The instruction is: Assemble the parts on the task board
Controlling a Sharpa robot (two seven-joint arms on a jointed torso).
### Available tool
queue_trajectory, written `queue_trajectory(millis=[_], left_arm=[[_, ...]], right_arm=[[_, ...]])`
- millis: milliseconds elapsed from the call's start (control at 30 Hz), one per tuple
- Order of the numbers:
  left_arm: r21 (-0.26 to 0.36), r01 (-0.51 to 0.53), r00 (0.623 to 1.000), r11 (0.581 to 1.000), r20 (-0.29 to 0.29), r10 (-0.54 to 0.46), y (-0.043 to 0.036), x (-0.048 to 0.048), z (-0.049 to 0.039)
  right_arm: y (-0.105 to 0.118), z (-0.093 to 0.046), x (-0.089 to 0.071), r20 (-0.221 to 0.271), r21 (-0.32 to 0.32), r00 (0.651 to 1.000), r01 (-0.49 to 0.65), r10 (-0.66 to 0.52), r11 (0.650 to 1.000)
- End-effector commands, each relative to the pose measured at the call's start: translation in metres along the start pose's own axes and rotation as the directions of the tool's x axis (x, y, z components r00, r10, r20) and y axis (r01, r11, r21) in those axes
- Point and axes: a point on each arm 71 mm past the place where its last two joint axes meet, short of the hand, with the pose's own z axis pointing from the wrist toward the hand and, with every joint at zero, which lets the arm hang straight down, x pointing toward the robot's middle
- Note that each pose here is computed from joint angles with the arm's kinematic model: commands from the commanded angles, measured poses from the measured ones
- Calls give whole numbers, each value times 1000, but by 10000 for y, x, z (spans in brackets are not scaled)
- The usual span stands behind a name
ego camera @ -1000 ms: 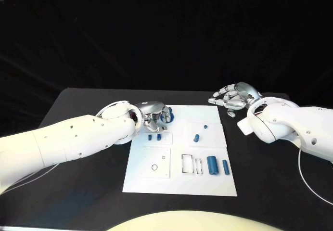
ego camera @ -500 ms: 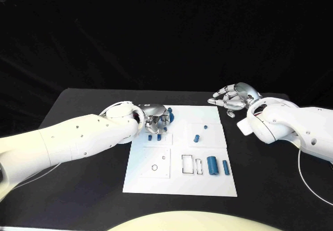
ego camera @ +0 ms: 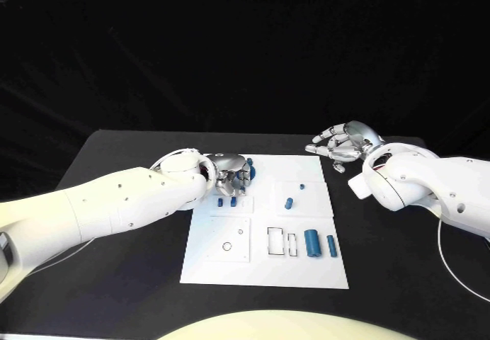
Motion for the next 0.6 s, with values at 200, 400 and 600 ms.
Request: queue_trajectory(millis=[200, 400, 600], left_arm=[[-19, 5, 999, 1000, -39, -5, 13, 29, 28], [-30, 4, 999, 1000, -50, -5, 28, 38, 28], [-30, 14, 997, 999, -75, -16, 27, 56, 27]], right_arm=[[17, 1, 13, -5, -17, 1000, 4, -4, 1000], [16, 2, 13, -5, -16, 1000, 4, -4, 1000], [16, 3, 15, -5, -17, 1000, 4, -4, 1000]])
